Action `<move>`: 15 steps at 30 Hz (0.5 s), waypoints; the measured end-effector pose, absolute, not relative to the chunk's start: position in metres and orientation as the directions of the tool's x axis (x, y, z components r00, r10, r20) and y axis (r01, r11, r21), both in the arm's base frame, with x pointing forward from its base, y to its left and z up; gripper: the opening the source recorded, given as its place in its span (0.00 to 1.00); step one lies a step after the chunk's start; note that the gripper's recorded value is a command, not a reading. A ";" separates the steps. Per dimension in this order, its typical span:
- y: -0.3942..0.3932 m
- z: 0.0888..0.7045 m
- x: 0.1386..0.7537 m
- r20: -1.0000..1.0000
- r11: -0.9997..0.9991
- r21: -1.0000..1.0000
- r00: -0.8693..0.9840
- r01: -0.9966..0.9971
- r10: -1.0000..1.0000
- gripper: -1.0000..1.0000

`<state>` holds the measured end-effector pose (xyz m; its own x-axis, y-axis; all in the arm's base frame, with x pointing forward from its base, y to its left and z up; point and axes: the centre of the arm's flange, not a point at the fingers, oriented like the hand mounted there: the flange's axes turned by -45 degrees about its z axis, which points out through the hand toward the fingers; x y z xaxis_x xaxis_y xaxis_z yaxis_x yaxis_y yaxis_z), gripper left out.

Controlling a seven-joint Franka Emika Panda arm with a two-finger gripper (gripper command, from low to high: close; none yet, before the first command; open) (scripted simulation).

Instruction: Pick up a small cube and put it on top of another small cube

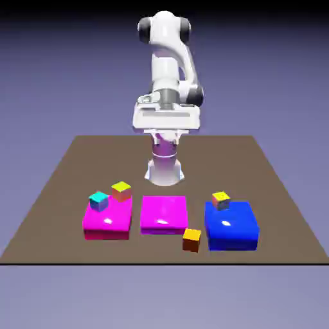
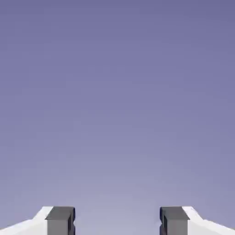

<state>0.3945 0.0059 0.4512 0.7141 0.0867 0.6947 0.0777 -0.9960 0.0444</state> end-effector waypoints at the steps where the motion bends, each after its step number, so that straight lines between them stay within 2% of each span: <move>1: 0.007 0.445 0.399 0.678 -0.993 0.054 0.726 0.107 0.115 0.50; 8: 0.018 0.399 0.425 0.550 -0.941 0.102 0.769 0.324 0.325 0.50; 15: 0.032 0.347 0.444 0.420 -0.833 0.113 0.734 0.542 0.534 0.50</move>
